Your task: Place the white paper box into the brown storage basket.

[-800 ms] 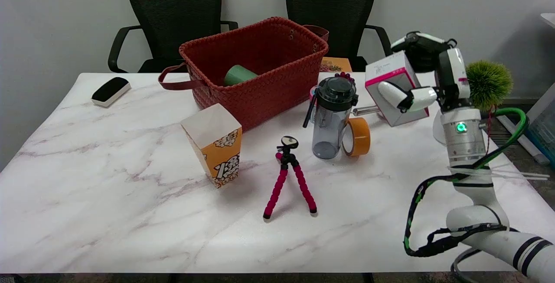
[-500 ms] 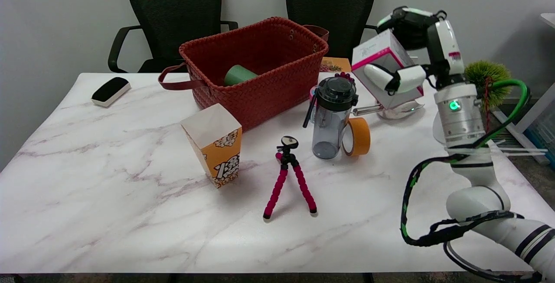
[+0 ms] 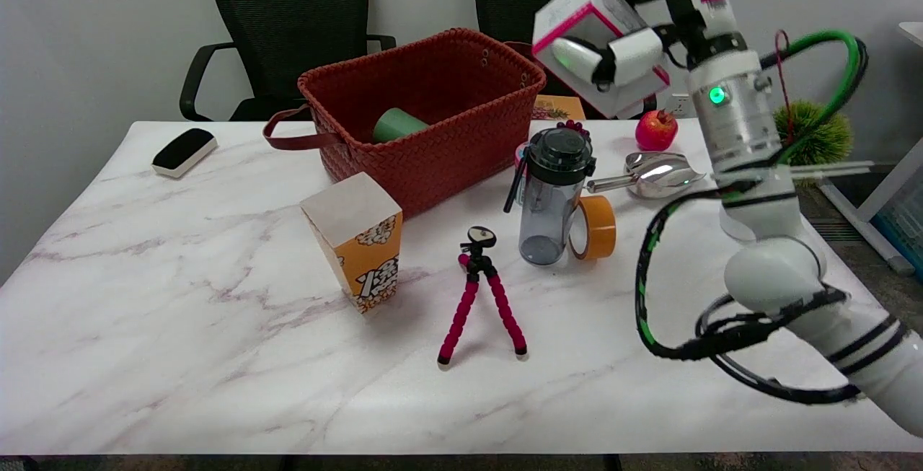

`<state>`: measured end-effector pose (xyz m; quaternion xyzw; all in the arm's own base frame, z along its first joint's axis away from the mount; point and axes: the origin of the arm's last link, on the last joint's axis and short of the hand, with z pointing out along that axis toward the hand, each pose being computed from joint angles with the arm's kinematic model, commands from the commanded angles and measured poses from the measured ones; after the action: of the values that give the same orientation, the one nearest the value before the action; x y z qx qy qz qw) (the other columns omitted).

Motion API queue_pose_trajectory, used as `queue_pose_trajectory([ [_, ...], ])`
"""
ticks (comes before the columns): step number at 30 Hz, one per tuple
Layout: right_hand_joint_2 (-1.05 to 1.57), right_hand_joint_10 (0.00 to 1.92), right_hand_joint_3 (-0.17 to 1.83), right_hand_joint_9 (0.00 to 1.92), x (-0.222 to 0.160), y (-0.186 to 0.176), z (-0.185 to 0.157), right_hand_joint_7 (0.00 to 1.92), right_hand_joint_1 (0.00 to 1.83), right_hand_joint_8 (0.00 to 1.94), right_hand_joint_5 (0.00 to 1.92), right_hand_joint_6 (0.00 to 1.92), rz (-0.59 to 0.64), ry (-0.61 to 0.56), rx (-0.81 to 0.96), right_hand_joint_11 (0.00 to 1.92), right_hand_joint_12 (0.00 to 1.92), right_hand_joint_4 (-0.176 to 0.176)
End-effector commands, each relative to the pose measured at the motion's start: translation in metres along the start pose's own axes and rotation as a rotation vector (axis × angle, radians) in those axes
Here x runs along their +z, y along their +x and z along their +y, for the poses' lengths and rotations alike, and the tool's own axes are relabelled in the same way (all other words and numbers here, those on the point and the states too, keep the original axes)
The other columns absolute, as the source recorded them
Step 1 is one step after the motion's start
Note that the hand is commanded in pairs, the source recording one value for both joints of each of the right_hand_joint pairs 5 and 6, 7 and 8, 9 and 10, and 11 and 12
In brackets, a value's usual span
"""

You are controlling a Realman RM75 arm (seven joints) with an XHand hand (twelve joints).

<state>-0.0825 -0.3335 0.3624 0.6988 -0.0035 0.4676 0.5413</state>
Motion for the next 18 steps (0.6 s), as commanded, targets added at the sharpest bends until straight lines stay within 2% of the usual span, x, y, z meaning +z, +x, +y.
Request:
queue_pose_trajectory([
  [1, -0.03, 1.24, 1.3, 1.24, 0.131, -0.046, -0.076, 1.32, 1.2, 1.32, 0.86, 0.86, -0.155, 0.156, 0.023, 1.74, 1.74, 0.0],
  [12, -0.13, 1.21, 1.42, 1.21, 0.21, -0.116, -0.095, 1.27, 1.21, 1.27, 0.84, 0.84, -0.306, 0.099, 0.025, 1.68, 1.68, 0.0],
  [18, -0.14, 1.21, 1.42, 1.21, 0.229, -0.156, -0.088, 1.27, 1.21, 1.27, 0.82, 0.82, -0.367, 0.021, -0.059, 1.67, 1.67, 0.0],
])
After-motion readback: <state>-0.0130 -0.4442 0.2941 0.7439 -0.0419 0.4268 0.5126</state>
